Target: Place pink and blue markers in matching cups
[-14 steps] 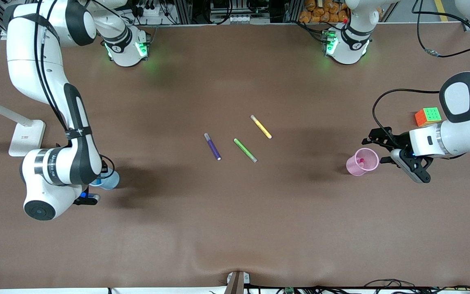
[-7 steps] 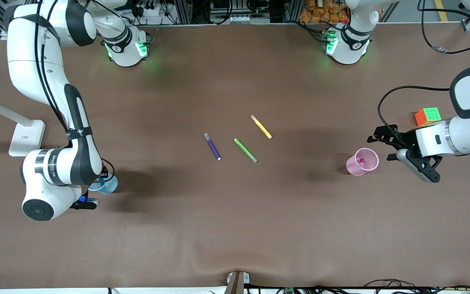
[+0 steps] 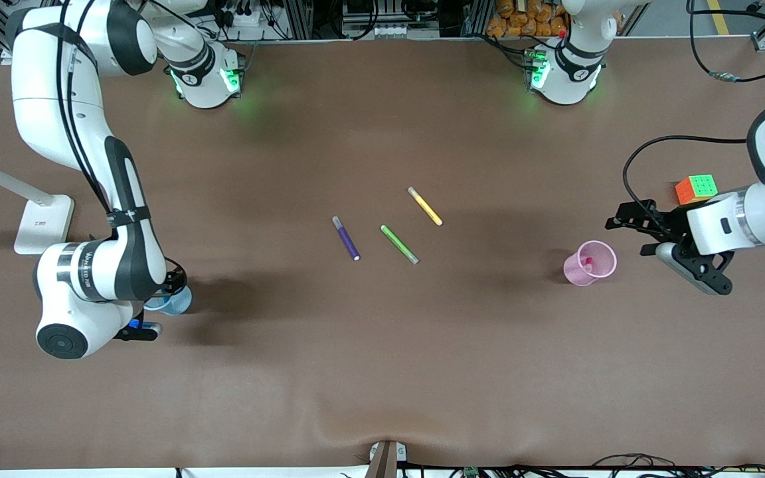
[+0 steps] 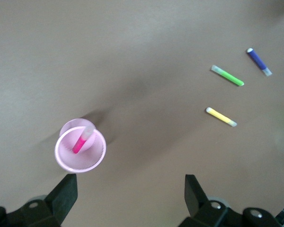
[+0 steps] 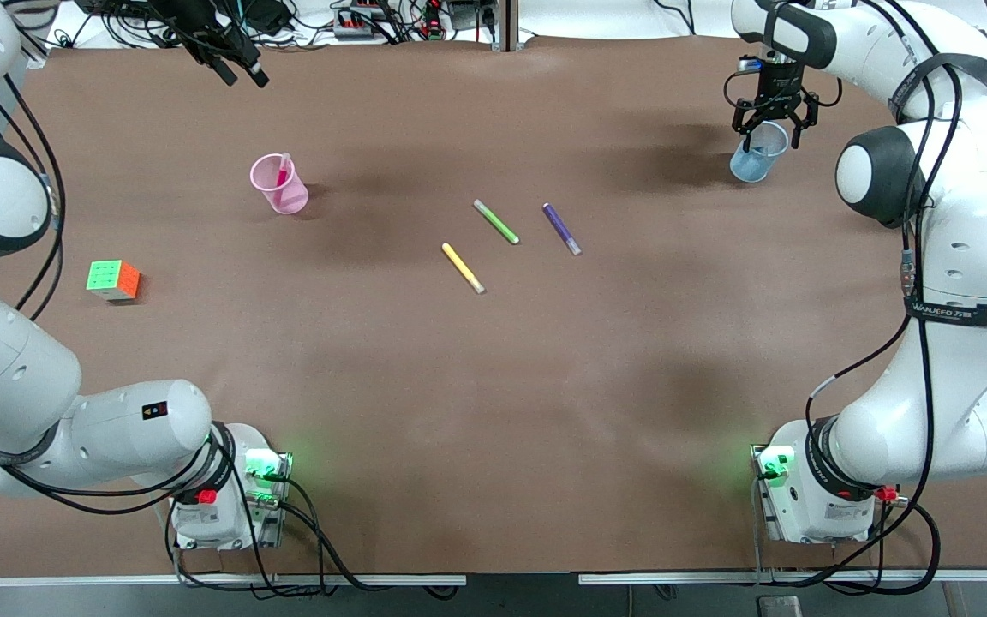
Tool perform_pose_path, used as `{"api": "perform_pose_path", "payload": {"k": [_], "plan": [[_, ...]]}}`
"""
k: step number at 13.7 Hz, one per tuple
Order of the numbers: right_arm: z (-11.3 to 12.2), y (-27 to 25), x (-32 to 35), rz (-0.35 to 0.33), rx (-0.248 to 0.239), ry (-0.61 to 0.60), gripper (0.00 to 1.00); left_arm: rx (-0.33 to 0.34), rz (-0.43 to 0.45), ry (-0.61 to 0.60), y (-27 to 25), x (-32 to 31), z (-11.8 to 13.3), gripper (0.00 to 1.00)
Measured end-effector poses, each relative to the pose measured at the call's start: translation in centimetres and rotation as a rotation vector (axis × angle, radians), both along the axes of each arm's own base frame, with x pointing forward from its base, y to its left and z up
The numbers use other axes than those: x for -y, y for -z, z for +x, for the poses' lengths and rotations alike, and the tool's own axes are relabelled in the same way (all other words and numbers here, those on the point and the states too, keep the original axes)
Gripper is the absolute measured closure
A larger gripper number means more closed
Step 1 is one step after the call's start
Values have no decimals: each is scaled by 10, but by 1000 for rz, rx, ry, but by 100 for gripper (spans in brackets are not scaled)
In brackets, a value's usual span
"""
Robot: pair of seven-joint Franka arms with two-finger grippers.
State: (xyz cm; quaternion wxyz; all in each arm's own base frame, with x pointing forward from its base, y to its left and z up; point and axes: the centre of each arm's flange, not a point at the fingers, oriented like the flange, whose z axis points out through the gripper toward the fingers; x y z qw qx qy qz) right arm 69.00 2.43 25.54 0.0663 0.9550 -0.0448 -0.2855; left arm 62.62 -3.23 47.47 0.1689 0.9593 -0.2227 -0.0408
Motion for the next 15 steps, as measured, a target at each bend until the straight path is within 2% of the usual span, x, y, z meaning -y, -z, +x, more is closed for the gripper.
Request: {"api": "perform_pose_path", "payload": {"k": [3, 6, 9, 12, 15], "plan": [[6, -20, 0, 3, 44, -1, 0, -3, 48, -57, -27, -4, 0, 0], [14, -59, 3, 28, 128, -29, 0, 16, 164, -138, -58, -12, -9, 0], [18, -94, 7, 47, 203, -54, 0, 5, 223, -247, -89, -11, -26, 0], [17, -118, 9, 73, 314, -102, 0, 23, 317, -363, -118, -14, -43, 0], [-2, -133, 17, 104, 436, -167, 0, 54, 346, -385, -138, -19, -53, 0]]}}
